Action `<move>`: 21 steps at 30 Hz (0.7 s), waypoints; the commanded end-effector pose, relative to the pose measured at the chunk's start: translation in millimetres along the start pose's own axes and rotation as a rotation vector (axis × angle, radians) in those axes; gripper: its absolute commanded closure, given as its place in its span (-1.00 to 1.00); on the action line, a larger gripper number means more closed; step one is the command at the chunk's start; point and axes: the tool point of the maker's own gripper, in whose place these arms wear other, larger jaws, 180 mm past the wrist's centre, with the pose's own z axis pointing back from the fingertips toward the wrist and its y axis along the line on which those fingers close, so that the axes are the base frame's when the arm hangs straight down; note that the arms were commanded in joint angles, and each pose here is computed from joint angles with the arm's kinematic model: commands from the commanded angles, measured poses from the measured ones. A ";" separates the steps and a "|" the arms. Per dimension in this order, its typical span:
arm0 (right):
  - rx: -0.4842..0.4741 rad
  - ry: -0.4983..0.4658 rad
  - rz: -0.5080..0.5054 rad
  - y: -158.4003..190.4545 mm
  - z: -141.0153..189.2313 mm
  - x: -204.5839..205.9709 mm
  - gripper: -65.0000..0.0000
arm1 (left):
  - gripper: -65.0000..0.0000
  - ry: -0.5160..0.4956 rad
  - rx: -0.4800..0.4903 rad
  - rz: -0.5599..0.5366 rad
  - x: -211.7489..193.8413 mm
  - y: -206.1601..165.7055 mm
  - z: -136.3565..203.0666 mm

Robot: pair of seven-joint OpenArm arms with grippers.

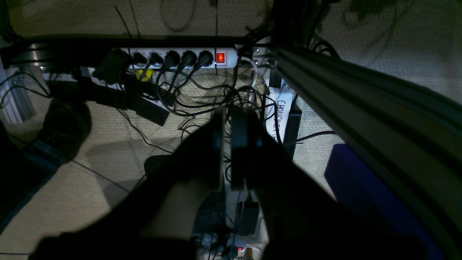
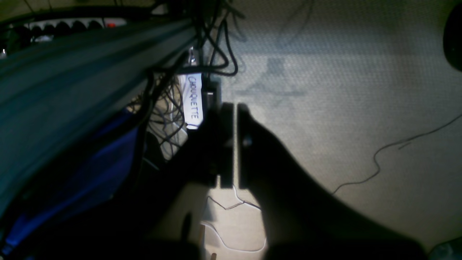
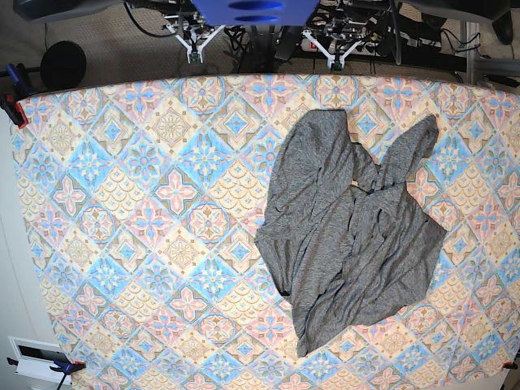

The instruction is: Layout the t-shirt on the table in an organized manner, then fold the t-shirt properly

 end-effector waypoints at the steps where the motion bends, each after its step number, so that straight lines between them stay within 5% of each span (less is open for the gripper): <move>1: 0.000 -0.010 -0.001 -0.3 0.0 2.1 0.95 | 0.87 -0.004 0.002 0.001 -1.9 1.6 0.6; 21: -0.002 0.010 -0.002 -0.6 2.0 -11.7 0.94 | 0.87 -0.003 0.002 0.001 -3.3 1.6 0.9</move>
